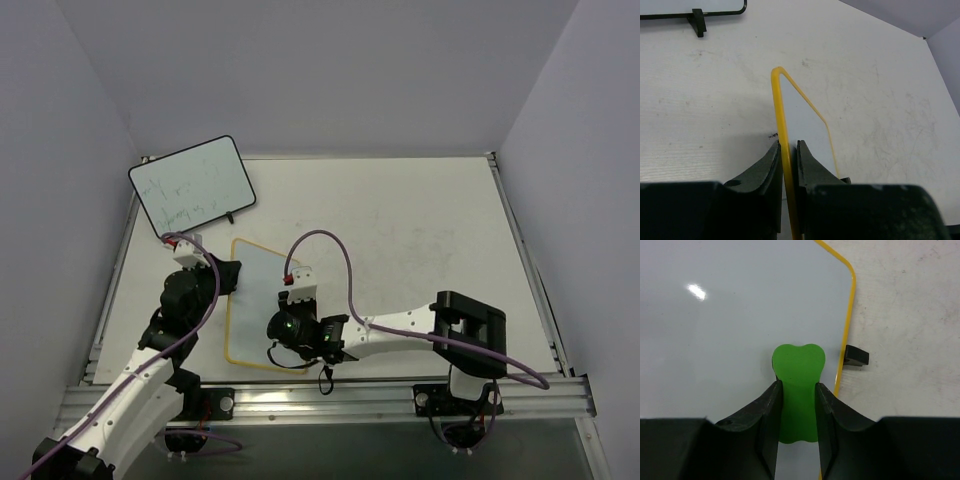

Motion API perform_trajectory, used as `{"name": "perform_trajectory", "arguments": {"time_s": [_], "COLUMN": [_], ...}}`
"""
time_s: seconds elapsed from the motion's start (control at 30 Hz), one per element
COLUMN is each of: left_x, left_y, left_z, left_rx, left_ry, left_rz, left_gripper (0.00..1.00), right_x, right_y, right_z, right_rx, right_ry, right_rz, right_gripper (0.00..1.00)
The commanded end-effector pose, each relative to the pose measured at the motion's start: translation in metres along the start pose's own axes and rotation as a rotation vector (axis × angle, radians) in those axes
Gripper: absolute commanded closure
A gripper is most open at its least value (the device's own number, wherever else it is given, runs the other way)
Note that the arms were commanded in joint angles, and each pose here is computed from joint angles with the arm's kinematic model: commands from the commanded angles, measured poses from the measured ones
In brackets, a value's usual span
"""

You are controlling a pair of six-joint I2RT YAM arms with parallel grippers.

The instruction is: Erase the whiteboard

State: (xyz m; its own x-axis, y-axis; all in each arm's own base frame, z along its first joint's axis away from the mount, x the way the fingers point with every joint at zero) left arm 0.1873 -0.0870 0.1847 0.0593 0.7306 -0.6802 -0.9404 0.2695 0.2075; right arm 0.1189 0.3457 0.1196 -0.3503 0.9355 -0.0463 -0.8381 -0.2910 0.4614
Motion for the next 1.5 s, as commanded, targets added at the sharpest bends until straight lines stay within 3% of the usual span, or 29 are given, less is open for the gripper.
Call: {"name": "perform_trajectory", "arguments": {"time_s": [0.0, 0.7, 1.47], "left_x": [-0.018, -0.018, -0.018], "left_y": [0.002, 0.005, 0.003], "left_z": [0.014, 0.014, 0.011], "left_rx": [-0.08, -0.083, -0.062], "left_ry": [-0.094, -0.116, -0.123], "left_rz": [-0.148, -0.144, -0.14], "left_gripper": [0.98, 0.98, 0.98], "right_x": [0.026, -0.021, 0.072], "right_y": [0.024, -0.006, 0.016], "right_z": [-0.002, -0.063, 0.029], "right_rx": [0.042, 0.119, -0.027], "right_ry": [-0.024, 0.036, 0.056], "right_rz": [0.139, 0.016, 0.33], "right_gripper": [1.0, 1.0, 1.0]}}
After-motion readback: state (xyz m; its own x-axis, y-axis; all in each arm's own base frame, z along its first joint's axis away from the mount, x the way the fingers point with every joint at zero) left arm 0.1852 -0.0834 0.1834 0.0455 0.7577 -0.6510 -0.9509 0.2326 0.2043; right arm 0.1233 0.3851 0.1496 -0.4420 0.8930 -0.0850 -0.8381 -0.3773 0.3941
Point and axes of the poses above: each gripper's point midway between its finger pads, its own y axis back along the fingers, its own x axis along the line the jaws close on, z = x × y, the point moved 10 cm from there along y, back along the fingers, and after that the axes turned 13 degrees about y, right-handed, at the moved point
